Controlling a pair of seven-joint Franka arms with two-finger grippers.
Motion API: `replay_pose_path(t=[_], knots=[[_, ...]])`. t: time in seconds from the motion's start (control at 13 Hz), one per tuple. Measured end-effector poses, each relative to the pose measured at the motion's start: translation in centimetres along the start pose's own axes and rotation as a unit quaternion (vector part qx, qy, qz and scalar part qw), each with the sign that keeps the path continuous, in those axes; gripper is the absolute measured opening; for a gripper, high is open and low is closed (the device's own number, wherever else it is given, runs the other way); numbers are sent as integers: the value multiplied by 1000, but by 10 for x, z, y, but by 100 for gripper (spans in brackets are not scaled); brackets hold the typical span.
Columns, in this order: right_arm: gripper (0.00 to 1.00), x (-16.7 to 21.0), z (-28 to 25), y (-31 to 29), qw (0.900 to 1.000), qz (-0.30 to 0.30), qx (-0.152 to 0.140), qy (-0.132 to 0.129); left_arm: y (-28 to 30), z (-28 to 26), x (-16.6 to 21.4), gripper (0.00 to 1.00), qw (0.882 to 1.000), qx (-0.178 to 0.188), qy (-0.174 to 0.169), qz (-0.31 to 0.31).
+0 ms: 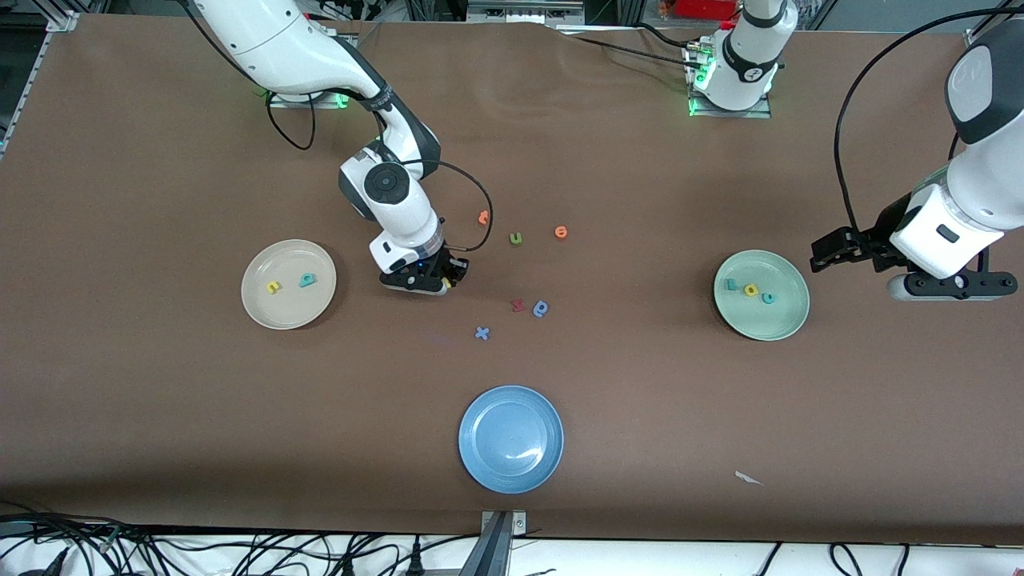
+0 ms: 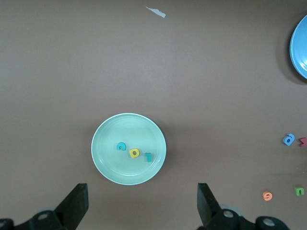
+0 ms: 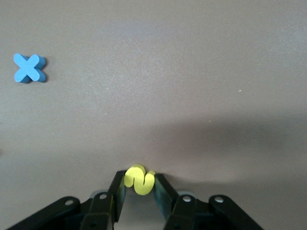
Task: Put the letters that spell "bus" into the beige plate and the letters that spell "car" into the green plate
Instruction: 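Carry the yellow 'z' to the cream plate and release it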
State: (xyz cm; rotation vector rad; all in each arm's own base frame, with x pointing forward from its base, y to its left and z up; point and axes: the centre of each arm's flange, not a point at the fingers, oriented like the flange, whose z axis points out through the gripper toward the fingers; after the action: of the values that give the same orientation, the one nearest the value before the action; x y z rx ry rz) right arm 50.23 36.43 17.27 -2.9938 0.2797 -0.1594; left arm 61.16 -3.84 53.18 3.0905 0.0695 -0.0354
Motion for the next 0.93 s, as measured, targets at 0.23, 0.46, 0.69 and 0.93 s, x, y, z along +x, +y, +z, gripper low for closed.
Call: replay_pose_path(t=[0.23, 0.46, 0.69, 0.93], knots=[[31, 4, -8, 1, 1000, -5, -6, 4, 0, 0, 0, 100, 1000, 0, 0, 0], [31, 23, -34, 24, 999, -21, -28, 6, 0, 0, 0, 100, 1000, 0, 0, 0], [31, 50, -60, 79, 997, -49, -52, 3, 0, 0, 0, 100, 1000, 0, 0, 0], [31, 65, -85, 127, 994, -73, -84, -19, 0, 0, 0, 100, 1000, 0, 0, 0]])
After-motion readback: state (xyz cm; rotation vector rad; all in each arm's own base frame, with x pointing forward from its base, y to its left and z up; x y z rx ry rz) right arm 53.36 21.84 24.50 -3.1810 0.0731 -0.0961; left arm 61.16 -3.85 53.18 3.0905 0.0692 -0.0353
